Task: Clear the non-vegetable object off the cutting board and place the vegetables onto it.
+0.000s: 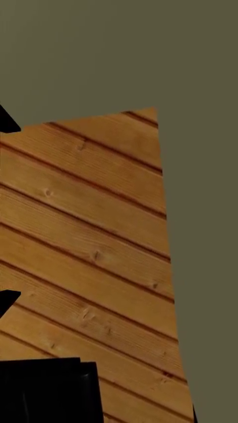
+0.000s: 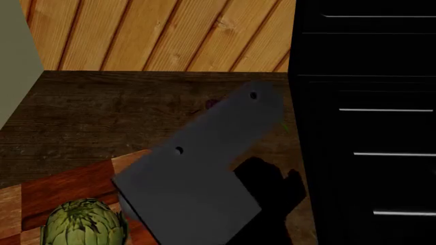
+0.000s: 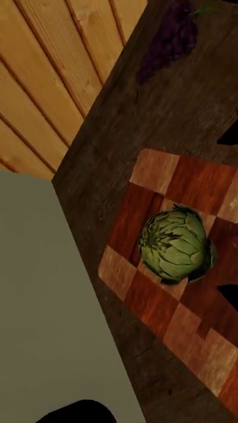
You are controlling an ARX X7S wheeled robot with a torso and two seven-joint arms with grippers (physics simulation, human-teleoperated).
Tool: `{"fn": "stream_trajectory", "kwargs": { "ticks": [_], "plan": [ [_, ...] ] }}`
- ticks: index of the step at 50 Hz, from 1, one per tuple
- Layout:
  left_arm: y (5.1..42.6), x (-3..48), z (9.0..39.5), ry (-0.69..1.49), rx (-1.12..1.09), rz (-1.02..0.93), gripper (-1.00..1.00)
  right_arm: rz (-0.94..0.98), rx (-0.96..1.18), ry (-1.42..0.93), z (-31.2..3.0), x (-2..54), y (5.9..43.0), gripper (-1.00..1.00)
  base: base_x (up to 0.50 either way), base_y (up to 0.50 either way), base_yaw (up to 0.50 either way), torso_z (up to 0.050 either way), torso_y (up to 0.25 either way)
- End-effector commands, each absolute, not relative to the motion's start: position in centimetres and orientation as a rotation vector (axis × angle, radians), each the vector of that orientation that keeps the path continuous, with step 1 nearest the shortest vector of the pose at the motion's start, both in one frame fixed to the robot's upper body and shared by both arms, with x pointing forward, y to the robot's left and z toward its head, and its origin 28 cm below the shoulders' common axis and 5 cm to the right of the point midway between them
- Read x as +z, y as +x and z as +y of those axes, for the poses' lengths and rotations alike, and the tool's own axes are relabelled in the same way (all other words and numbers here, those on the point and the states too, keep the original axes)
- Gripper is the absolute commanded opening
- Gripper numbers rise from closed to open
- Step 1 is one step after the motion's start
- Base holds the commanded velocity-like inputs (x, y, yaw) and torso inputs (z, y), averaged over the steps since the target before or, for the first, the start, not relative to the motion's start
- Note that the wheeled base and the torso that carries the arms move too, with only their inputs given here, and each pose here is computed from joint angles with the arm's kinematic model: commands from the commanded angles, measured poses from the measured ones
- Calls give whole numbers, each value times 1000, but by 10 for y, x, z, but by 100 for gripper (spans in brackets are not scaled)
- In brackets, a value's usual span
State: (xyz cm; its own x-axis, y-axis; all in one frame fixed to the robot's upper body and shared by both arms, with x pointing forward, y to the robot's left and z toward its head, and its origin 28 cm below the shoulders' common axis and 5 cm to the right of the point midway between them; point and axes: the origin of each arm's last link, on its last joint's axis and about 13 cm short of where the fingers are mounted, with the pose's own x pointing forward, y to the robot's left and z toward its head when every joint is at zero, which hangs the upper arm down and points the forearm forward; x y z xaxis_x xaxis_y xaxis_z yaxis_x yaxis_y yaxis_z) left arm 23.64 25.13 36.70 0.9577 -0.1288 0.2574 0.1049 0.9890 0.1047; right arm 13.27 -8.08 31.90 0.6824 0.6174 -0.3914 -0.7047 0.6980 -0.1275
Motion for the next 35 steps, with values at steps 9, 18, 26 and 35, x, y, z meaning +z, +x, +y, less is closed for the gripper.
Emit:
{"fn": "stream_trajectory", "kwargs": {
  "ticks": [9, 18, 26, 35],
  "plan": [
    [216, 371, 289, 279, 56, -252, 100, -96, 524, -416, -99, 348, 88, 100, 23, 1, 38, 1, 0],
    [200, 365, 285, 281, 41, -268, 100, -246, 343, -469, -105, 352, 66, 100, 23, 0, 39, 1, 0],
    [170, 367, 277, 297, 1, -304, 100, -303, 269, -379, -115, 356, 61, 100, 17, 1, 42, 1, 3],
    [139, 359, 274, 287, -28, -325, 100, -358, 215, -310, -124, 353, 70, 100, 26, 8, 44, 4, 7]
  ]
}}
